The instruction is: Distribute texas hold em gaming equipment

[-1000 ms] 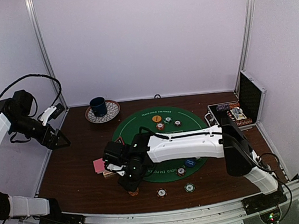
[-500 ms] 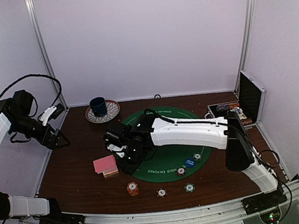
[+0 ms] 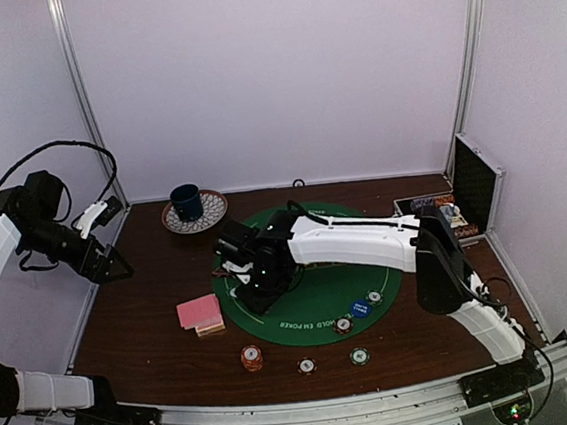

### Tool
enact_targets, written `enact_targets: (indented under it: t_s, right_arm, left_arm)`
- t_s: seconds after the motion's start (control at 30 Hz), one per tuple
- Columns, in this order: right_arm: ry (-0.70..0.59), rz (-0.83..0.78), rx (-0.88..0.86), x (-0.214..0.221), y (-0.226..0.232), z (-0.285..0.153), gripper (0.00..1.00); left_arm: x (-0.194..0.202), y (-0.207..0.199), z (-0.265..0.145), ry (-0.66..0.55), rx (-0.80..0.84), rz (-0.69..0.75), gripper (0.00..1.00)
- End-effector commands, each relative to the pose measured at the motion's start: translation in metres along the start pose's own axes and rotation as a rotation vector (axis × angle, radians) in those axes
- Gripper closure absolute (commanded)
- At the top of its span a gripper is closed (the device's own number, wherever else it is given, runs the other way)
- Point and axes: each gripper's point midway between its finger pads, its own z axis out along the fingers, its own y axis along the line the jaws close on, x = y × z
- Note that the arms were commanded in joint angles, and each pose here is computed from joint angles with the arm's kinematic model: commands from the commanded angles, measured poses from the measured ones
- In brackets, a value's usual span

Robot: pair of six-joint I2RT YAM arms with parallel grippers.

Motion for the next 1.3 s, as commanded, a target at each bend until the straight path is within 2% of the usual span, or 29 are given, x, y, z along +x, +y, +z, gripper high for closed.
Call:
enact_targets:
  t_s: [0.0,0.5,0.67,0.77,0.87,1.03,1.27]
  right_arm:
    - [0.017,0.018,0.016,0.006,-0.005,0.022,0.79]
    - [0.053,0.025,0.019,0.015,-0.005,0.055,0.77]
    - [0.057,0.039,0.016,0.016,-0.006,0.06,0.69]
    - [0.053,0.051,0.018,0.015,-0.009,0.06,0.61]
    - [0.052,0.058,0.024,0.014,-0.013,0.058,0.48]
    - [0.031,0.06,0.027,0.008,-0.015,0.046,0.38]
    - [-0.04,0.056,0.037,-0.007,-0.016,0.003,0.36]
  left_arm:
    - [-0.01,0.002,-0.007,-0.029,-0.015,0.023,0.02]
    - [-0.011,0.003,-0.006,-0.027,-0.012,0.021,0.02]
    - [-0.009,0.004,-0.006,-0.024,-0.02,0.028,0.02]
    - [-0.007,0.003,-0.005,-0.022,-0.015,0.027,0.02]
    - [-0.007,0.002,-0.004,-0.023,-0.011,0.026,0.02]
    - [-0.01,0.002,-0.008,-0.034,-0.018,0.032,0.02]
    - [-0.011,0.001,-0.011,-0.041,-0.022,0.033,0.02]
